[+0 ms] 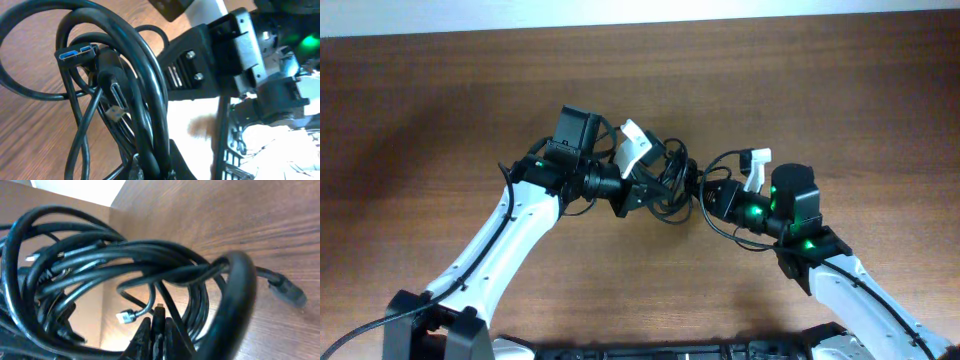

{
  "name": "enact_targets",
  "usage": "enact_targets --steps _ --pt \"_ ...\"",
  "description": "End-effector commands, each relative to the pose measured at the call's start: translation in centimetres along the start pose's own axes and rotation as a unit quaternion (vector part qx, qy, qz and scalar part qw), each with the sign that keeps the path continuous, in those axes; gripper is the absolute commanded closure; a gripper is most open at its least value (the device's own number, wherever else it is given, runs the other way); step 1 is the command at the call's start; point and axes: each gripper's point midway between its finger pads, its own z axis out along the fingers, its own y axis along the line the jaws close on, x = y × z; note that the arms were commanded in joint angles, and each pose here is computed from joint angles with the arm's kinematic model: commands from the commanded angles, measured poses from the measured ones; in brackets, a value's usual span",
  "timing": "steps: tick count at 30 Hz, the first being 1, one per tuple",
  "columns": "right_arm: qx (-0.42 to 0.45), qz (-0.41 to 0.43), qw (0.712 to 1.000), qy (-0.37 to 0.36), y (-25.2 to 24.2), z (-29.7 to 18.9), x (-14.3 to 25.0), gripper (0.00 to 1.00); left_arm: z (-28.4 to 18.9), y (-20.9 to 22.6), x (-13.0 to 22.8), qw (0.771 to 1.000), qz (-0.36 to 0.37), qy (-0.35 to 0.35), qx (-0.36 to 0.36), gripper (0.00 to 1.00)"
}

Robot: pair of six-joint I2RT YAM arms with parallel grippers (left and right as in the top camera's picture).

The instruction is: Untangle cables

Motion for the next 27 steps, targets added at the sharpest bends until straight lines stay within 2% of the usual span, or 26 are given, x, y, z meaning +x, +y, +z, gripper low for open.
enact_targets --steps 1,6,8,11,15,17,18,19,21,23,25,27 --pt "-0.005 0.010 0.999 -0.033 0.4 -0.3 -1.5 0.96 -0.3 -3.6 -1.5 0.997 0.034 -0.024 0.068 1.00" --pt "-0.020 0.024 0.999 -0.038 1.2 -0.3 -1.8 0.96 1.4 -5.6 -1.5 0.996 0.032 -0.008 0.087 1.00" --pt "-0.022 0.021 0.999 -0.027 1.5 0.0 -1.1 0.96 2.0 -5.0 -2.3 0.998 0.002 -0.014 0.061 1.00" --pt "-0.028 0.012 1.000 -0.008 2.2 0.6 0.3 0.96 2.4 -4.0 -4.6 0.998 -0.040 -0.047 0.025 1.00" --pt "-0.015 0.003 1.000 -0.020 2.1 1.0 0.3 0.95 2.0 -5.3 -7.0 0.994 -0.027 -0.086 0.063 1.00" --pt "-0.011 0.004 1.000 -0.028 1.9 0.9 0.0 0.79 1.9 -5.5 -7.1 0.993 -0.033 -0.088 0.069 1.00" --pt "-0.011 0.004 1.000 -0.028 1.9 0.9 0.0 0.63 1.8 -5.3 -7.1 0.993 -0.037 -0.089 0.067 1.00" --pt "-0.011 0.004 1.000 -0.028 1.9 0.9 0.0 0.43 1.7 -5.2 -7.2 0.993 -0.038 -0.090 0.066 1.00" --pt "-0.011 0.004 1.000 -0.029 1.9 0.9 -0.1 0.20 1.5 -4.7 -7.2 0.993 -0.053 -0.092 0.057 1.00" --pt "-0.008 0.008 0.999 -0.036 1.6 0.7 -0.6 0.01 1.2 -2.5 -7.1 0.989 -0.110 -0.097 0.010 1.00" --pt "-0.009 0.015 0.999 -0.044 1.2 0.2 -1.4 0.01 0.4 1.3 -6.1 0.971 -0.202 -0.101 -0.074 1.00" --pt "-0.015 0.023 0.999 -0.046 0.9 -0.5 -2.2 0.01 -1.3 5.3 -4.2 0.923 -0.328 -0.115 -0.163 1.00"
